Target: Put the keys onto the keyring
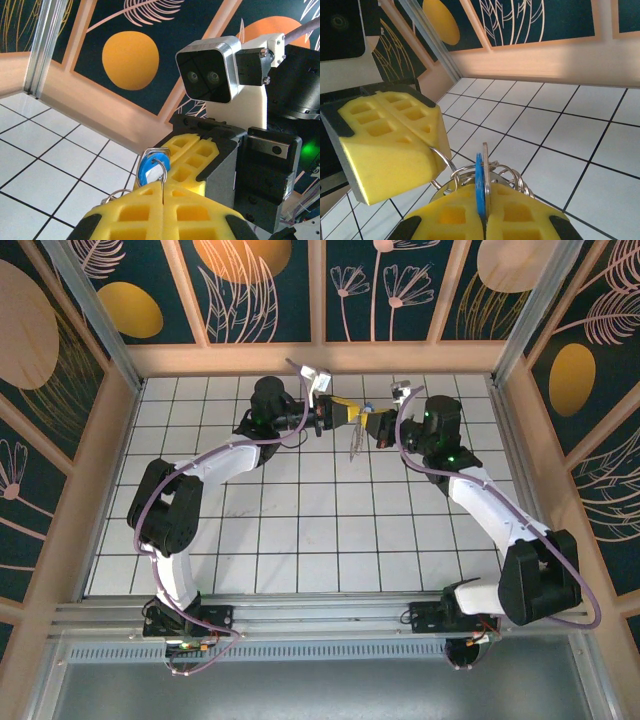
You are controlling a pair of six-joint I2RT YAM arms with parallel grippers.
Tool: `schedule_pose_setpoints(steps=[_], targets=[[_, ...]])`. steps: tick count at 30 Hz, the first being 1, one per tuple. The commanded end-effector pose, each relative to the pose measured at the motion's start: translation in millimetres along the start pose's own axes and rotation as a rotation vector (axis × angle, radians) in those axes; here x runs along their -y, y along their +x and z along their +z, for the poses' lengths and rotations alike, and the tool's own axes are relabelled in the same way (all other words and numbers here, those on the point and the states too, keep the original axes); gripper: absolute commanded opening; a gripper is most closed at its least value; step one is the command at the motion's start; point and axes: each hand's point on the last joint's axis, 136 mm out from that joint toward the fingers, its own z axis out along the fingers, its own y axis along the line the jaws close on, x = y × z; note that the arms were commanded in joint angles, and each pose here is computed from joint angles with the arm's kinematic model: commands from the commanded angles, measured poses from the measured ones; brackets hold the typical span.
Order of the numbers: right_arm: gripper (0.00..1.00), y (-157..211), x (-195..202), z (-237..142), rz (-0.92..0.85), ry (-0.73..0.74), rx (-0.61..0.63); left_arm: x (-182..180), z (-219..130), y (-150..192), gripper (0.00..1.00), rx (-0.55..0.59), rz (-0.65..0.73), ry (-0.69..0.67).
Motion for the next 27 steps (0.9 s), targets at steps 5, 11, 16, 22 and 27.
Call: schedule_pose_setpoints(steps=[5, 11, 16, 22, 27], targets=[[0.0, -21, 6, -14, -0.037, 0.034, 0.059, 22, -2, -14, 0.0, 0.017, 0.064, 0.045], [0.0, -26, 14, -22, -0.023, 0.051, 0.077, 23, -2, -15, 0.0, 0.02, 0.069, 0.045], [0.0, -25, 11, -19, -0.021, 0.031, 0.067, 22, -2, -15, 0.0, 0.02, 0.068, 0.044], [0.0, -18, -1, -7, -0.04, -0.001, 0.035, 22, -1, -16, 0.0, 0.023, 0.067, 0.046], [0.0, -13, -6, 2, -0.043, -0.015, 0.016, 22, -1, -17, 0.0, 0.023, 0.067, 0.048]])
